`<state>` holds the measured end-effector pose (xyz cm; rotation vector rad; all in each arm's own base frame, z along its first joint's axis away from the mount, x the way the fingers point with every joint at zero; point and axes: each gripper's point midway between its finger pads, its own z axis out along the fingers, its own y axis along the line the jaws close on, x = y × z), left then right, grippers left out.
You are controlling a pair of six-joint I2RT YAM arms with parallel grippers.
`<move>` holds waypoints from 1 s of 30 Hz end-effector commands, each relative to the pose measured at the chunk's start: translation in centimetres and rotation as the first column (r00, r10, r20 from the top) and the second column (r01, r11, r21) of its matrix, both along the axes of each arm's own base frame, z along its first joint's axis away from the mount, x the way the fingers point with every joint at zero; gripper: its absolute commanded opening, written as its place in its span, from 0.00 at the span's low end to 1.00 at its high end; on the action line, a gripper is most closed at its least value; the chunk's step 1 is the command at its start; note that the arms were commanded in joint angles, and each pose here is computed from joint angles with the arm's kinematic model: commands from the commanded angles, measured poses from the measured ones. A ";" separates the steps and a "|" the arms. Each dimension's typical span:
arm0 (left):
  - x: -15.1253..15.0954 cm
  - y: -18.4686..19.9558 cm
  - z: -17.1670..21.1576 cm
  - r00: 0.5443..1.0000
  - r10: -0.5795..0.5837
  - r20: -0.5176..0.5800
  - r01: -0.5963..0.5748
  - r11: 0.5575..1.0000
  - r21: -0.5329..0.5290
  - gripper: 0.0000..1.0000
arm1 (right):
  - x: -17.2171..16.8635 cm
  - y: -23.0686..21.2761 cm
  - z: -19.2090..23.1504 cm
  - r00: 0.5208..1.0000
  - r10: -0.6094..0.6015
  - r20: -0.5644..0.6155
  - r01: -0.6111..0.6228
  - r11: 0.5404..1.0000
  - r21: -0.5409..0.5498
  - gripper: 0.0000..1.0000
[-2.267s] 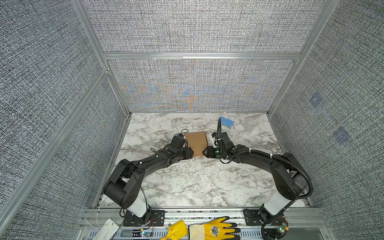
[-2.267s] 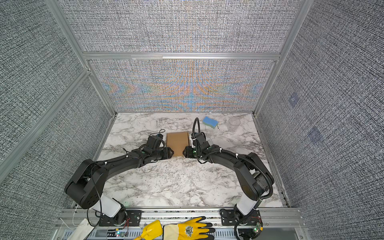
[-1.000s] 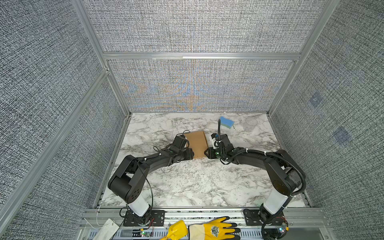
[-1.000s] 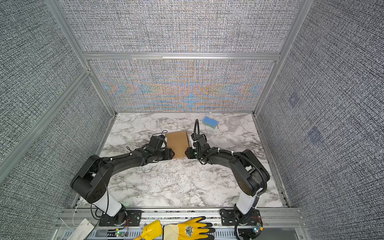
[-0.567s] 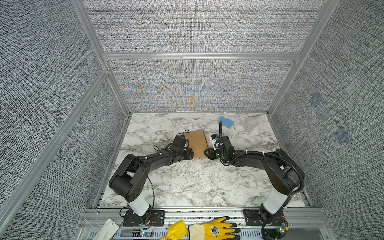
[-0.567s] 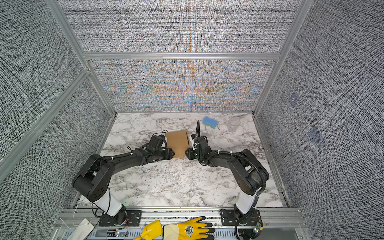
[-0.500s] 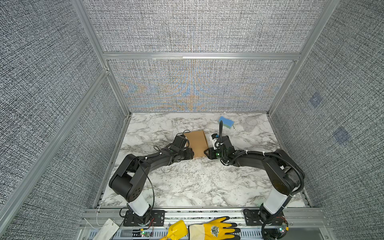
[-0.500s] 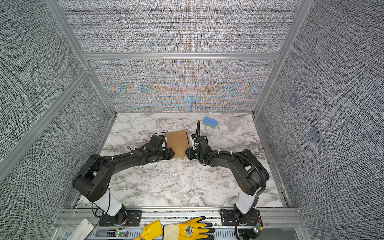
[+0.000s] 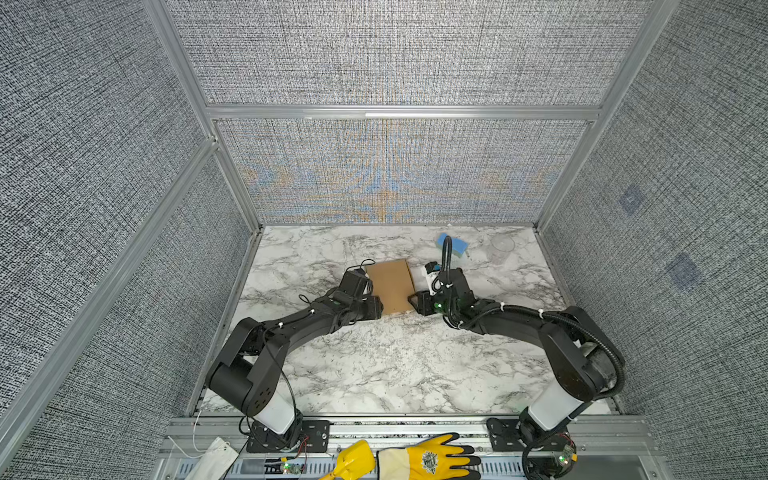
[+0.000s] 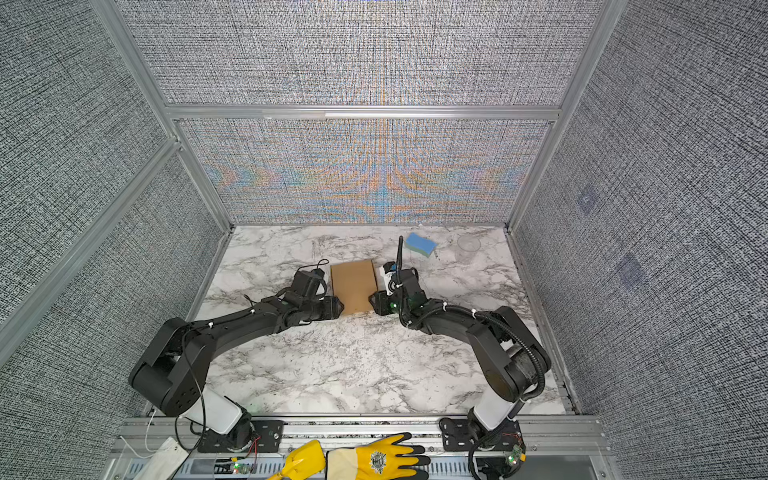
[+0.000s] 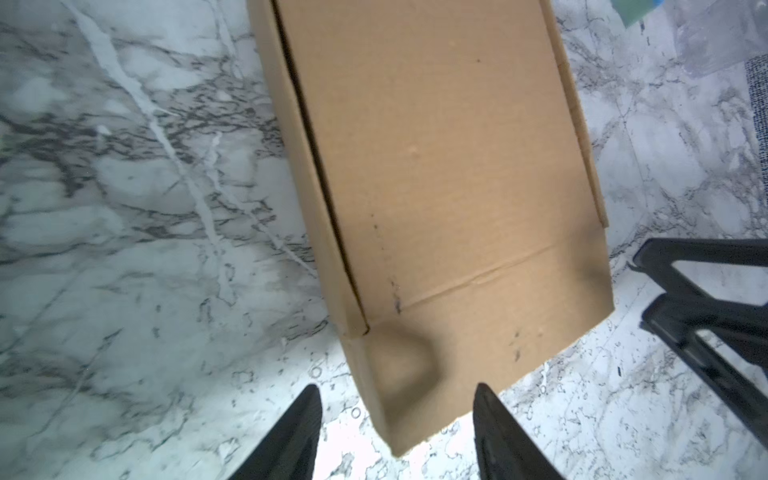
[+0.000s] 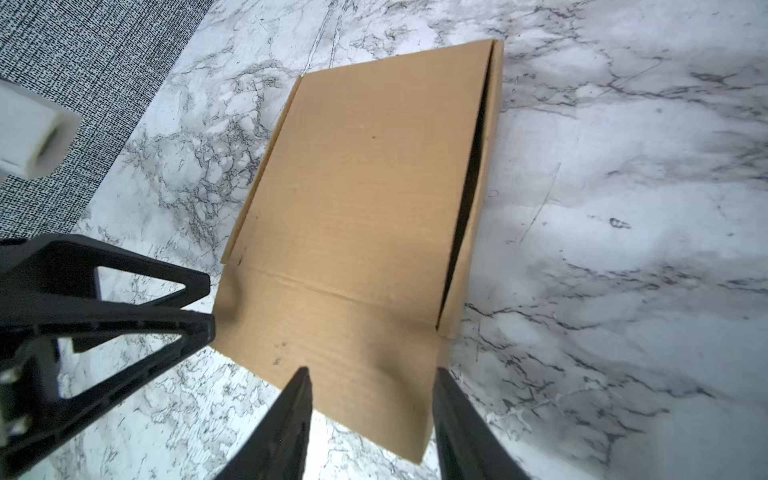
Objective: Fold the paper box
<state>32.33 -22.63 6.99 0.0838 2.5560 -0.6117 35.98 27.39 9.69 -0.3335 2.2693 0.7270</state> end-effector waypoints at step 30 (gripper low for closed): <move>11.3 -5.6 4.9 0.965 -0.159 0.209 0.141 0.985 0.099 0.61 | -4.0 -2.5 -0.6 0.995 -0.051 -0.091 0.049 0.998 -0.025 0.44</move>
